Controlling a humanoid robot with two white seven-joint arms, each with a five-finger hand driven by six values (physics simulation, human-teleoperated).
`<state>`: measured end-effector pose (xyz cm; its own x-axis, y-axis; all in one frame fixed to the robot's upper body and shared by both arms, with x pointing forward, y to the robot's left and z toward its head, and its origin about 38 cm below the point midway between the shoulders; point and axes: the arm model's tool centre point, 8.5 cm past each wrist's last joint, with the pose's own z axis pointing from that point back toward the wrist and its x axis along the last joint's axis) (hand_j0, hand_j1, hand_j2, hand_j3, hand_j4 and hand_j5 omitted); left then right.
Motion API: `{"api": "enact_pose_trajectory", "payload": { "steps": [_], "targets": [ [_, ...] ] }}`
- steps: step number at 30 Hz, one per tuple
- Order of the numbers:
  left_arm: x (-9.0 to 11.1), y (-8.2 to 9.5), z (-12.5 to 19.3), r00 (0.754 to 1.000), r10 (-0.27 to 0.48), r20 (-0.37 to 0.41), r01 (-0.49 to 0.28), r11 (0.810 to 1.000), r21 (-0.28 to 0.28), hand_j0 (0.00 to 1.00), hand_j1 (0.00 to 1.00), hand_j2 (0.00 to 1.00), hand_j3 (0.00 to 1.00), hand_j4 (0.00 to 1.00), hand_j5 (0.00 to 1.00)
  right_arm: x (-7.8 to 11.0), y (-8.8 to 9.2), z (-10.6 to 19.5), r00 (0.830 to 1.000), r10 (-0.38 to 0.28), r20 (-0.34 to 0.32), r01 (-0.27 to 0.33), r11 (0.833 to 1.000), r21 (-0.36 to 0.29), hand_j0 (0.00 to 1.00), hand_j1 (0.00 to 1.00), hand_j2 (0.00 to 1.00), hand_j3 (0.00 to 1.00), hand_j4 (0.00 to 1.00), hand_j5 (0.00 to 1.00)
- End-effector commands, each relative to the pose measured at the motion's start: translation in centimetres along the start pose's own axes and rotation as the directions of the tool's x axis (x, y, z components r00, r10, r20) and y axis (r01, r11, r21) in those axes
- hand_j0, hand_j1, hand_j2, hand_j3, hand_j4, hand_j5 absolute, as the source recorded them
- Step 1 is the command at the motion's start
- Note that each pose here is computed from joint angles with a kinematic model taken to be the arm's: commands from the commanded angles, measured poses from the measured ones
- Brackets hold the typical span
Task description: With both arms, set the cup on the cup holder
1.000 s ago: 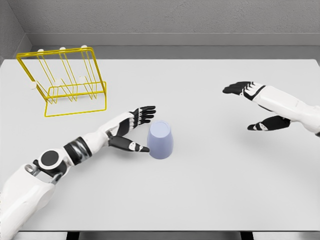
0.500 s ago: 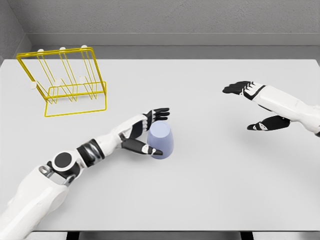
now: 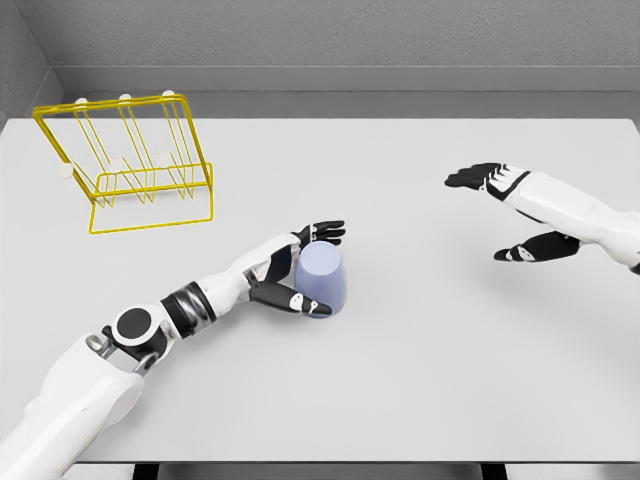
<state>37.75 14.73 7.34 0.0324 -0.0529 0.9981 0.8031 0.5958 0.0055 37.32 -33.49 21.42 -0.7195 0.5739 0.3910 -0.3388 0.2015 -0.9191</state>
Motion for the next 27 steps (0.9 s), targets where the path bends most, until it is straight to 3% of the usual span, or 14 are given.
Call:
{"api": "enact_pose_trajectory", "payload": {
  "steps": [1, 6, 10, 13, 27],
  "targets": [
    [0.0, -0.1, -0.1, 1.000, 0.009, 0.003, -0.009, 1.000, -0.001, 1.00, 1.00, 1.00, 1.00, 1.00, 1.00, 0.0, -0.1, 0.0, 1.000, -0.007, 0.001, 0.007, 1.000, -0.005, 1.00, 1.00, 1.00, 1.00, 1.00, 1.00],
    [-0.4, -0.1, -0.2, 0.999, 0.023, -0.026, -0.023, 1.000, 0.002, 1.00, 1.00, 1.00, 1.00, 1.00, 1.00, 0.0, 0.0, 0.0, 1.000, -0.008, 0.003, 0.008, 1.000, -0.005, 1.00, 1.00, 1.00, 1.00, 1.00, 1.00],
    [-0.5, -0.5, -0.4, 0.999, 0.036, -0.017, -0.036, 0.999, 0.001, 0.73, 0.73, 0.73, 0.73, 0.73, 0.73, 0.0, -0.1, 0.0, 1.000, -0.008, 0.002, 0.008, 1.000, -0.006, 1.00, 1.00, 1.00, 1.00, 1.00, 1.00],
    [-0.3, -0.3, -0.5, 0.999, 0.033, -0.012, -0.033, 0.999, 0.005, 0.60, 0.60, 0.60, 0.60, 0.60, 0.60, 0.0, 0.0, 0.0, 1.000, -0.008, 0.003, 0.008, 1.000, -0.005, 1.00, 1.00, 1.00, 1.00, 1.00, 1.00],
    [0.8, 0.1, -0.5, 0.999, 0.027, 0.021, -0.028, 1.000, 0.014, 0.58, 0.58, 0.58, 0.58, 0.58, 0.58, 0.1, 0.0, -0.1, 1.000, -0.008, 0.005, 0.008, 1.000, -0.006, 1.00, 1.00, 1.00, 1.00, 1.00, 1.00]
  ]
}}
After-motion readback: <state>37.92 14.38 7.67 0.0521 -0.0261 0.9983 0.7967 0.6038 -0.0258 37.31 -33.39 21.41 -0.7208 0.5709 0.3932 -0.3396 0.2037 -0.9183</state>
